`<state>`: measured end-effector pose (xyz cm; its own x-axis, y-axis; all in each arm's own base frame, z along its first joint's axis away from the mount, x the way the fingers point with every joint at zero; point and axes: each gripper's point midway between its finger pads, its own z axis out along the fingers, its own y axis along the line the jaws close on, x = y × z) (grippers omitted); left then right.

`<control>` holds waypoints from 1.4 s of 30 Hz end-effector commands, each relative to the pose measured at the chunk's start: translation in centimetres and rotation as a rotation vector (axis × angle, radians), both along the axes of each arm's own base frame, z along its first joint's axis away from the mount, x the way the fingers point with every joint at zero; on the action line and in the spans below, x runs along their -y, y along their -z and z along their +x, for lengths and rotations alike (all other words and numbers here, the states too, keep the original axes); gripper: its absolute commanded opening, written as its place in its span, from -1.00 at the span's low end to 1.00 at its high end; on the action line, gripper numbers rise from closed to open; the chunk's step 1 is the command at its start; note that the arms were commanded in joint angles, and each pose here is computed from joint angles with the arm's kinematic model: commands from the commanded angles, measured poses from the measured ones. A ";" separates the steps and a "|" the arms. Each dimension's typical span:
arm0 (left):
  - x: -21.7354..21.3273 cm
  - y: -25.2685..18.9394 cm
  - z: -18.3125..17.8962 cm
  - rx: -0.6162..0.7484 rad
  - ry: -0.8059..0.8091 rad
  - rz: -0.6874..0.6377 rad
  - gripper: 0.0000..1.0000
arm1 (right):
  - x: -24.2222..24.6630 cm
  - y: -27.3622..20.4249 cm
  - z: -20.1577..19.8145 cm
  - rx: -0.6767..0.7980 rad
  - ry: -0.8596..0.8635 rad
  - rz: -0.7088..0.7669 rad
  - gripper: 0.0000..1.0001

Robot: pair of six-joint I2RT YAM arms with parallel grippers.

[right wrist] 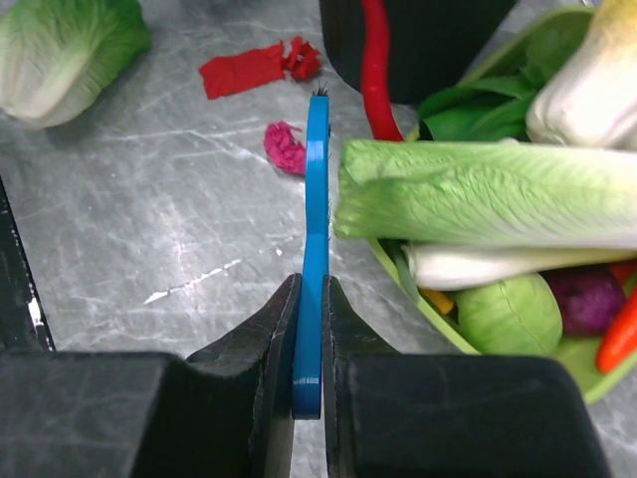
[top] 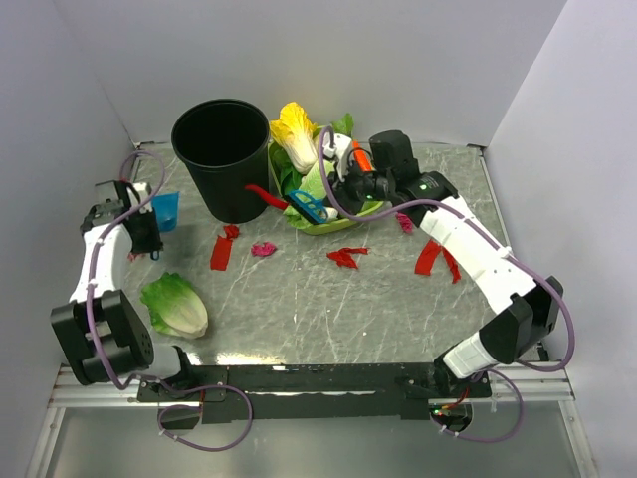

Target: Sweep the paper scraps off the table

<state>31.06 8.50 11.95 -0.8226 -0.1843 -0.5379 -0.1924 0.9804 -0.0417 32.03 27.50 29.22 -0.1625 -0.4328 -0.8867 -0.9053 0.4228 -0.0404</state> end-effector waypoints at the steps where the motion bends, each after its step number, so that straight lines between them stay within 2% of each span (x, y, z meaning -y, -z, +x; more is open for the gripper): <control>1: -0.4 -4.7 0.2 0.123 -0.051 -0.038 -0.98 | -2.4 -2.5 0.7 0.079 -0.052 0.043 -1.00; 8: -0.3 -10.1 -0.6 0.272 -0.096 -0.019 -0.98 | -7.8 -2.6 1.4 0.032 -0.116 0.102 -1.00; 9: -0.4 -10.9 -0.5 0.303 -0.103 -0.010 -0.98 | -9.0 -1.1 2.1 -0.007 -0.115 0.094 -1.00; 11: -0.8 -12.6 -1.1 0.365 -0.143 0.021 -0.98 | -11.5 -2.1 2.0 -0.029 -0.128 0.132 -1.00; 12: -1.1 -13.6 -0.9 0.413 -0.158 0.037 -0.98 | -12.9 -0.2 2.7 -0.065 -0.131 0.119 -1.00; 14: -1.2 -14.9 -1.3 0.466 -0.192 0.074 -0.98 | -15.7 -1.2 2.5 -0.068 -0.151 0.155 -1.00; 15: -1.1 -15.3 -1.4 0.475 -0.201 0.098 -0.98 | -17.2 0.9 3.2 -0.107 -0.148 0.144 -1.00; 17: 0.4 -16.4 -1.3 0.510 -0.181 0.110 -0.98 | -19.4 -0.2 3.7 -0.138 -0.141 0.203 -1.00; 18: 0.7 -16.8 -1.2 0.531 -0.178 0.102 -0.98 | -20.9 2.2 4.0 -0.193 -0.143 0.196 -1.00; 20: 1.2 -18.2 -1.1 0.599 -0.176 0.088 -0.98 | -23.1 1.4 4.4 -0.250 -0.129 0.281 -1.00; 21: 1.5 -18.6 -1.1 0.618 -0.180 0.072 -0.98 | -24.5 3.0 4.3 -0.286 -0.128 0.290 -1.00; 23: 1.6 -19.5 -1.2 0.638 -0.187 0.062 -0.98 | -26.3 2.8 4.5 -0.322 -0.094 0.362 -1.00; 27: 2.1 -20.9 -1.4 0.665 -0.162 0.056 -0.98 | -30.4 5.8 4.5 -0.431 -0.062 0.446 -1.00; 28: 2.4 -21.0 -1.5 0.670 -0.143 0.048 -0.98 | -31.2 4.7 5.1 -0.449 -0.015 0.496 -1.00; 29: 2.5 -21.1 -1.6 0.674 -0.135 0.050 -0.98 | -32.0 6.7 5.7 -0.483 0.019 0.500 -1.00; 31: 2.7 -20.5 -1.9 0.668 -0.125 0.044 -0.98 | -33.2 7.1 5.7 -0.525 0.072 0.551 -1.00; 34: 3.1 -19.7 -2.3 0.658 -0.106 0.028 -0.98 | -35.0 7.0 5.1 -0.564 0.069 0.629 -1.00; 35: 3.2 -19.7 -2.4 0.655 -0.101 0.027 -0.98 | -35.6 8.4 4.8 -0.579 0.069 0.618 -1.00; 39: 3.1 -19.4 -3.2 0.651 -0.094 0.053 -0.98 | -35.8 8.8 3.9 -0.567 0.031 0.618 -1.00; 40: 2.8 -19.5 -3.3 0.652 -0.099 0.071 -0.98 | -35.4 7.3 3.7 -0.548 0.022 0.630 -1.00; 42: 2.5 -19.7 -3.6 0.650 -0.100 0.100 -0.98 | -34.5 7.7 3.6 -0.515 0.018 0.606 -1.00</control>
<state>28.03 5.62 30.35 -0.3444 -0.2129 -0.9144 -0.2484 0.9599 -0.1300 36.55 62.75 22.10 -0.5890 0.1185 -0.7994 -0.7622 0.2474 0.5982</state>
